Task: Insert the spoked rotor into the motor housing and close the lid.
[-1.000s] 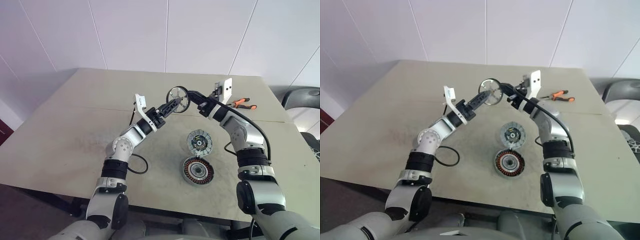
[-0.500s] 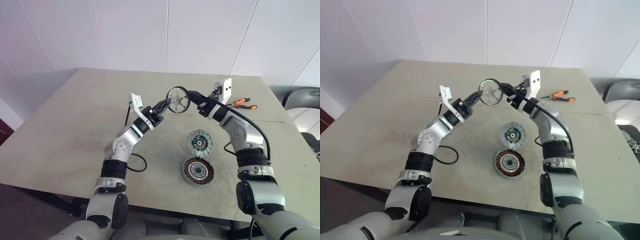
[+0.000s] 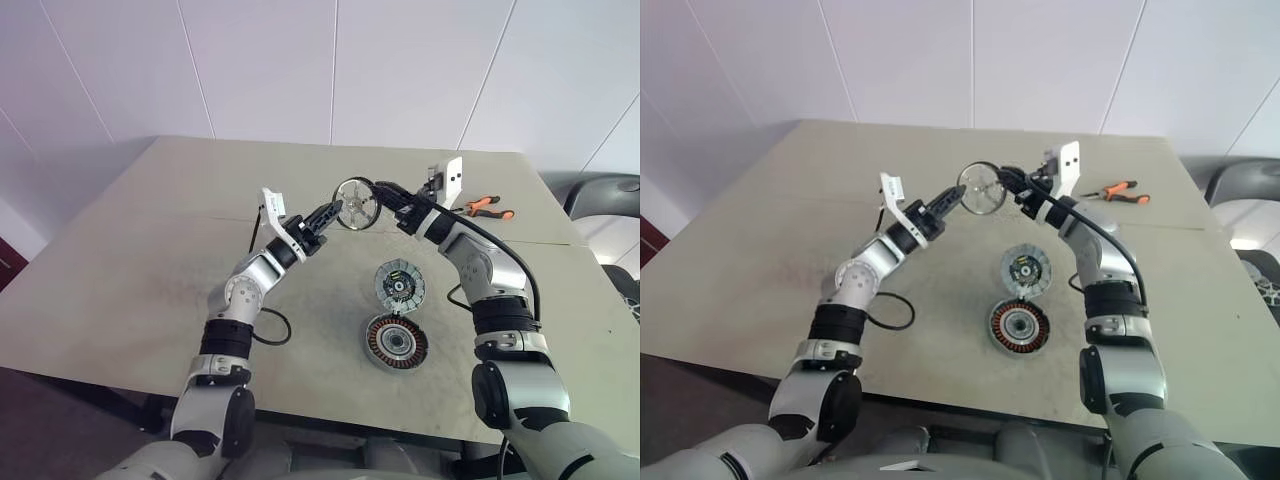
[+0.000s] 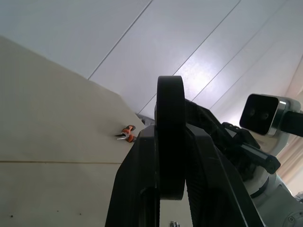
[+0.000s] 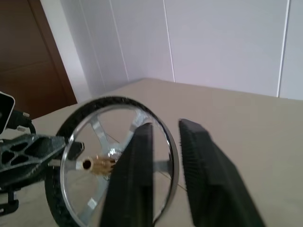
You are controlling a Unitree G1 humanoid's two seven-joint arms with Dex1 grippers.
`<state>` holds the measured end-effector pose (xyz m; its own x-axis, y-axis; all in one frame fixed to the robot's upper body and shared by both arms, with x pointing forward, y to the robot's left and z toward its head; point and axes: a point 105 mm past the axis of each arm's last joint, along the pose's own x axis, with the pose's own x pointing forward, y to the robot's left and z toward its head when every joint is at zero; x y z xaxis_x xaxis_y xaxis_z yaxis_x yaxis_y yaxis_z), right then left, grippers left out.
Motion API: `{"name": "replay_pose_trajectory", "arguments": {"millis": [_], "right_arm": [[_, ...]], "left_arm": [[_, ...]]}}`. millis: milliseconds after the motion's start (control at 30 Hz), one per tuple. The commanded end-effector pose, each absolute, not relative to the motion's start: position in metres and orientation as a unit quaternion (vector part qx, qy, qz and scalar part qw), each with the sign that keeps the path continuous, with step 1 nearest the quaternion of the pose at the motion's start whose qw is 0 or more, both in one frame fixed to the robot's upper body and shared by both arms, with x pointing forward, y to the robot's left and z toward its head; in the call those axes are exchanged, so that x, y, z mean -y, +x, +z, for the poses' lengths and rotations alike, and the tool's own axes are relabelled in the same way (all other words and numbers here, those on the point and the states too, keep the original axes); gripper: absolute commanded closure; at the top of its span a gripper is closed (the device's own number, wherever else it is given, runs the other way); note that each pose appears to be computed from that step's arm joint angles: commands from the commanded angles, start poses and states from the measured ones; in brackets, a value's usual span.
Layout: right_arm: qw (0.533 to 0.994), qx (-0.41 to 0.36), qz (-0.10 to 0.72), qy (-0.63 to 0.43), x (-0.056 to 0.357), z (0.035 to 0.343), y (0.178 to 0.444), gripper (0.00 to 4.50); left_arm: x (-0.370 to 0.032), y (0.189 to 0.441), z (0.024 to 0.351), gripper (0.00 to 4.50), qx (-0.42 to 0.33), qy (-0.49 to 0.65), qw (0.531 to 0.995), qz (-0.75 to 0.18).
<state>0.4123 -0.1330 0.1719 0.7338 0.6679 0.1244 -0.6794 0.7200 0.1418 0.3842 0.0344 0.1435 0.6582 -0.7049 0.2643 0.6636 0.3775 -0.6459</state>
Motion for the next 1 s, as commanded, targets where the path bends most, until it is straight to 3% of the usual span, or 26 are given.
{"name": "replay_pose_trajectory", "arguments": {"millis": [33, 433, 533, 767, 1000], "right_arm": [[0.918, 0.075, 0.38, 0.089, 0.128, 0.198, 0.41, 2.53], [0.935, 0.113, 0.327, 0.083, 0.146, 0.212, 0.42, 2.53], [0.942, 0.124, 0.303, 0.08, 0.162, 0.219, 0.423, 2.53], [0.957, 0.14, 0.249, 0.054, 0.199, 0.23, 0.431, 2.53], [0.964, 0.153, 0.213, 0.032, 0.219, 0.238, 0.434, 2.53]], "left_arm": [[-0.035, 0.386, 0.156, 4.11, -0.005, -0.364, 0.834, -0.414], [-0.051, 0.395, 0.151, 4.11, 0.036, -0.265, 0.892, -0.365], [-0.043, 0.387, 0.135, 4.11, 0.041, -0.114, 0.917, -0.381], [-0.018, 0.36, 0.116, 4.11, 0.11, 0.087, 0.887, -0.44], [-0.012, 0.354, 0.139, 4.11, 0.235, 0.201, 0.853, -0.421]]}}
